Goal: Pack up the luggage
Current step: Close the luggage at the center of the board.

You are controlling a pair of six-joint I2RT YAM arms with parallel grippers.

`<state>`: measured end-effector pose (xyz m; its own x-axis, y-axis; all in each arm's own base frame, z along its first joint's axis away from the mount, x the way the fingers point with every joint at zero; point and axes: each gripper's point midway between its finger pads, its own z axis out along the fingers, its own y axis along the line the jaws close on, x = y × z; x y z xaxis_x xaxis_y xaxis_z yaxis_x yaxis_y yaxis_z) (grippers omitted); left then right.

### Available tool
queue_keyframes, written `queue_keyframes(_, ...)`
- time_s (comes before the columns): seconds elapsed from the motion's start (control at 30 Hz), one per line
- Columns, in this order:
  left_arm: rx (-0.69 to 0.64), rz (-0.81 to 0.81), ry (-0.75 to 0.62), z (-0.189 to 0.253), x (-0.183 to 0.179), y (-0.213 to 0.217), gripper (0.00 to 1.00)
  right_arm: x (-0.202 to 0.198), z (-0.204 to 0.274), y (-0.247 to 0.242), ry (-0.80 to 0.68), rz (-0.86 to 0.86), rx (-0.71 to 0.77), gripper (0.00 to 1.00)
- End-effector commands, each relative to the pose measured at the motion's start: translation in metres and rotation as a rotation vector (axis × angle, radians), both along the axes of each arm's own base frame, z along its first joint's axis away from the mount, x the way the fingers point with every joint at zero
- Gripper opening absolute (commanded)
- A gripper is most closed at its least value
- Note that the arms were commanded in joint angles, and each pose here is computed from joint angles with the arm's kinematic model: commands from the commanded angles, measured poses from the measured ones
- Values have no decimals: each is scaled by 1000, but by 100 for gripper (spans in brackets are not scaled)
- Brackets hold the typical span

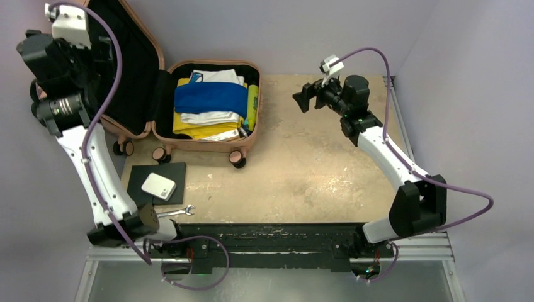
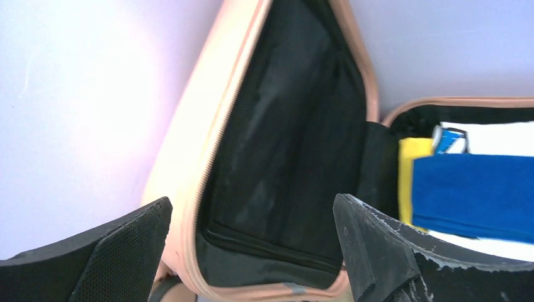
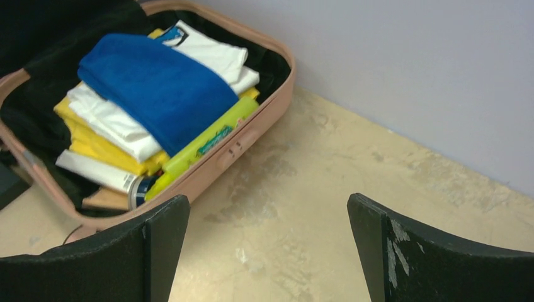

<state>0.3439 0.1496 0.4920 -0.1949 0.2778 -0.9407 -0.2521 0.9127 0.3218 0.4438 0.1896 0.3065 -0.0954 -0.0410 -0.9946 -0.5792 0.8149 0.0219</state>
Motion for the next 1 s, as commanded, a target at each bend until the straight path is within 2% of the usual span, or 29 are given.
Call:
queue_keyframes(0.0, -4, 202, 81, -8, 9, 44, 99, -25, 19, -1, -91, 55, -13, 99)
queue_keyframes(0.3, -2, 273, 150, -31, 30, 67, 98, -30, 5, 7, -93, 110, -4, 99)
queue_keyframes(0.47, -2, 272, 118, -27, 30, 66, 87, -29, -10, 10, -75, 119, 8, 98)
queue_keyframes(0.57, -8, 252, 117, -27, 31, 62, 75, -28, -11, 10, -74, 120, 8, 98)
queue_keyframes(0.73, -21, 232, 114, -28, 33, 56, 47, -31, -11, 11, -79, 127, 10, 98)
queue_keyframes(0.97, -15, 220, 103, -25, 37, 48, 24, -30, -13, 8, -83, 115, 10, 98)
